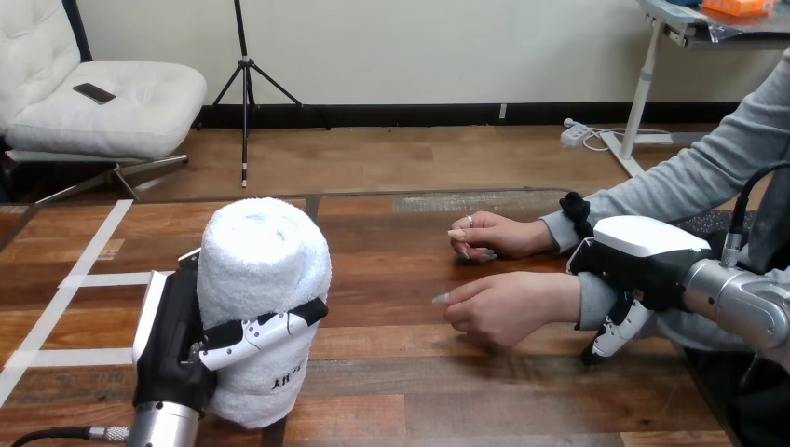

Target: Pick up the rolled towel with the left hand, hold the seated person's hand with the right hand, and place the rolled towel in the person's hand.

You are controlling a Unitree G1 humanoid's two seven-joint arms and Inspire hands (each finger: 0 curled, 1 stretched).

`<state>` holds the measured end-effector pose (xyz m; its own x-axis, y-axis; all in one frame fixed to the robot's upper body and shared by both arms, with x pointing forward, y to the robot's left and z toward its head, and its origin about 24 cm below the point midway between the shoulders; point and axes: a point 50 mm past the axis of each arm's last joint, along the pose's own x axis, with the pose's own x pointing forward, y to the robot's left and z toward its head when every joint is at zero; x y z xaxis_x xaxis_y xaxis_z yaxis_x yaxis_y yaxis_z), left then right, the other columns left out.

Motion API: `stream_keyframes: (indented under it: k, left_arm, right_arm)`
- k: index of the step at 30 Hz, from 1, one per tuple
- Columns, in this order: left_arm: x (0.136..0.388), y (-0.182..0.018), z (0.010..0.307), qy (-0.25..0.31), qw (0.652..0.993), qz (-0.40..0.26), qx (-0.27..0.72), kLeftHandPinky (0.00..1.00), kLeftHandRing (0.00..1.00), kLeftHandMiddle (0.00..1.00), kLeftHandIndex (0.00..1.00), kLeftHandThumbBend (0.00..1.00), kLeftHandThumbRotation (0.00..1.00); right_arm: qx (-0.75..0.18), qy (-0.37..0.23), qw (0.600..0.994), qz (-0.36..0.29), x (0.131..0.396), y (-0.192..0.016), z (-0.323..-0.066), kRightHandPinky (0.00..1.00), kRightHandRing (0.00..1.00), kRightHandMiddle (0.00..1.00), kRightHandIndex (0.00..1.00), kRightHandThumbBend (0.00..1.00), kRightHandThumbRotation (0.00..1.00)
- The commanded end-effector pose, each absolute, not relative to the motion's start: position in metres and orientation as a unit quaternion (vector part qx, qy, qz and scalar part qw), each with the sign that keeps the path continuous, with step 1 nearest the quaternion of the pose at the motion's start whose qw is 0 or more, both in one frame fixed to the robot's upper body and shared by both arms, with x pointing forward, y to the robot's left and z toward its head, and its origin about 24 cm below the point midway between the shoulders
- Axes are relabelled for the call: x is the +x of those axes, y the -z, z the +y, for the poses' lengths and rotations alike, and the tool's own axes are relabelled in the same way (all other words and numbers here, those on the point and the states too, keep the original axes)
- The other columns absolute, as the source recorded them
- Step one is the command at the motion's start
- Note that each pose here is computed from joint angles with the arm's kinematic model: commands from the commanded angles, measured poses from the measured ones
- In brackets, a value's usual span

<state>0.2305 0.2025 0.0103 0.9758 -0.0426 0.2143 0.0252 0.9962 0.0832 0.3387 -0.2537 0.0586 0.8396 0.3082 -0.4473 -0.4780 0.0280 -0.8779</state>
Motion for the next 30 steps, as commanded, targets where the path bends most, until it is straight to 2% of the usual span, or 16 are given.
stream_keyframes:
  k: [1, 11, 30]
  left_arm:
    - [0.2406, -0.0369, 0.2045, 0.015, 0.983, -0.175, 0.047, 0.25, 0.3, 0.36, 0.39, 0.58, 0.0]
    - [0.2404, -0.0367, 0.2043, 0.014, 0.983, -0.175, 0.046, 0.25, 0.3, 0.36, 0.39, 0.58, 0.0]
    - [0.2398, -0.0373, 0.2049, 0.014, 0.983, -0.176, 0.052, 0.26, 0.31, 0.36, 0.39, 0.58, 0.0]
  right_arm:
    - [-0.652, -0.248, 0.717, 0.021, 0.3547, -0.0884, -0.2485, 0.21, 0.27, 0.34, 0.36, 0.83, 0.12]
    - [-0.646, -0.245, 0.723, 0.021, 0.355, -0.0887, -0.2488, 0.21, 0.26, 0.33, 0.34, 0.75, 0.11]
    - [-0.624, -0.246, 0.742, 0.013, 0.3541, -0.0895, -0.248, 0.28, 0.32, 0.38, 0.37, 0.65, 0.06]
